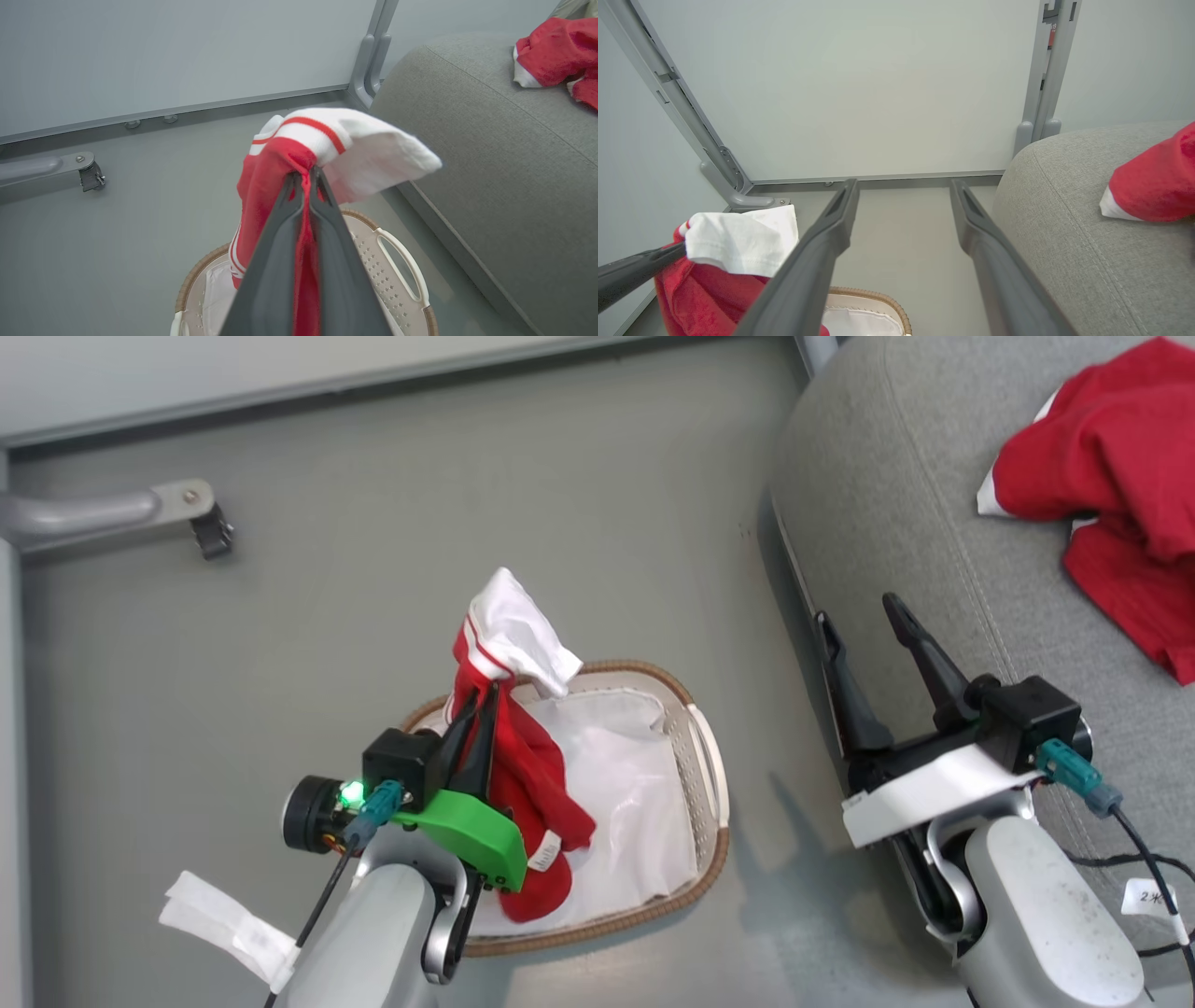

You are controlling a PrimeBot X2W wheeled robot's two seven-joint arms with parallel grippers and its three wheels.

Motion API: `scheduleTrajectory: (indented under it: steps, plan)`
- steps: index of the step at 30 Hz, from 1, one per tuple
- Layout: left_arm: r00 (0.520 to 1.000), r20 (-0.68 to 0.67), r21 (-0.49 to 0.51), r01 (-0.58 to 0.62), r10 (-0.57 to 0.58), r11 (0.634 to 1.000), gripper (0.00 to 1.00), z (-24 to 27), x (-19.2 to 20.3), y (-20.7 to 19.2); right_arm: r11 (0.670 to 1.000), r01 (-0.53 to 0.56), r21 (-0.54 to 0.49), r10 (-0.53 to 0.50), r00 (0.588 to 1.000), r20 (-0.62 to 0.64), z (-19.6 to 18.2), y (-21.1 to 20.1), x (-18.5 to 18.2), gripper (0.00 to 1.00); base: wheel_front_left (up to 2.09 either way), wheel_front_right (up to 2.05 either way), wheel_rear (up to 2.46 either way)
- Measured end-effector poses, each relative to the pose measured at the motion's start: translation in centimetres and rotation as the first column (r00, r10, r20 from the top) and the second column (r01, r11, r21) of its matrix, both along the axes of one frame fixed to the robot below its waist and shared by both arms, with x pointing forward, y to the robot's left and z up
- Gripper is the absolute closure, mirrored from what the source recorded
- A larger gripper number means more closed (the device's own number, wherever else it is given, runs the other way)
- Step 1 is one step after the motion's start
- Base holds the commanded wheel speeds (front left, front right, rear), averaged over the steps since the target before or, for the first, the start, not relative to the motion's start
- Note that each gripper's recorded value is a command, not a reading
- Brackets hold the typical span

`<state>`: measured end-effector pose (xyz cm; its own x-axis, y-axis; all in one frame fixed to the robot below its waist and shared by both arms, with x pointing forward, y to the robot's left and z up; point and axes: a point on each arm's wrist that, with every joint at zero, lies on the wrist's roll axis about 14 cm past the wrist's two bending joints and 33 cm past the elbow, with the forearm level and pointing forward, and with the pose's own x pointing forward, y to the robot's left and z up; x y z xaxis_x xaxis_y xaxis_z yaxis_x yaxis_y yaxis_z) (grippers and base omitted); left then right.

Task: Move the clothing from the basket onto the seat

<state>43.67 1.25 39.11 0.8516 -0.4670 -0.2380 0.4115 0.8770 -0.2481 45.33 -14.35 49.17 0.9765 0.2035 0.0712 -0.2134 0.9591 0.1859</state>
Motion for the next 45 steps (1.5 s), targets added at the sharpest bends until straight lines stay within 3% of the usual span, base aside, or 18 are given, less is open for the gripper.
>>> scheduleTrajectory:
  steps: [9,15,23,27,30,37,41,45]
  plan:
    - [0.966,0.247,-0.075,-0.063,0.079,0.995,1.00,9.1,1.3,2.3,0.999,-0.047,0.009,0.047,0.999,0.020,1.3,1.9,-2.2,0.00,0.00,0.00,0.00]
    - [0.923,0.377,-0.130,-0.035,0.082,0.991,1.00,14.5,0.9,2.2,0.997,-0.071,0.010,0.071,0.997,0.021,1.6,2.9,-3.7,0.00,0.00,0.00,0.00]
    - [0.867,0.492,-0.188,0.015,0.081,0.982,1.00,19.9,-0.4,1.3,0.995,-0.098,0.012,0.098,0.995,0.034,2.3,4.0,-5.4,0.00,0.00,0.00,0.00]
    - [0.855,0.514,-0.203,0.039,0.073,0.978,1.00,21.0,-0.9,0.6,0.987,-0.162,0.011,0.161,0.986,0.042,2.6,6.1,-6.2,0.00,0.00,0.00,0.00]
    - [0.851,0.521,-0.210,0.057,0.062,0.976,1.00,21.4,-1.3,0.0,0.968,-0.249,0.024,0.246,0.965,0.085,4.0,9.0,-6.7,0.00,0.00,0.00,0.00]
    - [0.847,0.530,-0.217,0.099,0.033,0.971,1.00,22.0,-2.3,-1.2,0.892,-0.451,-0.033,0.449,0.876,0.177,7.2,15.1,-7.4,0.00,0.00,0.00,0.00]
    - [0.847,0.531,-0.219,0.108,0.025,0.970,1.00,22.1,-2.7,-1.4,0.863,-0.497,-0.096,0.506,0.846,0.170,7.1,17.2,-6.8,0.00,0.00,0.00,0.00]
    - [0.849,0.529,-0.229,0.121,0.019,0.966,1.00,22.3,-3.2,-1.6,0.851,-0.507,-0.136,0.523,0.841,0.136,6.2,18.3,-5.5,0.00,0.00,0.00,0.00]
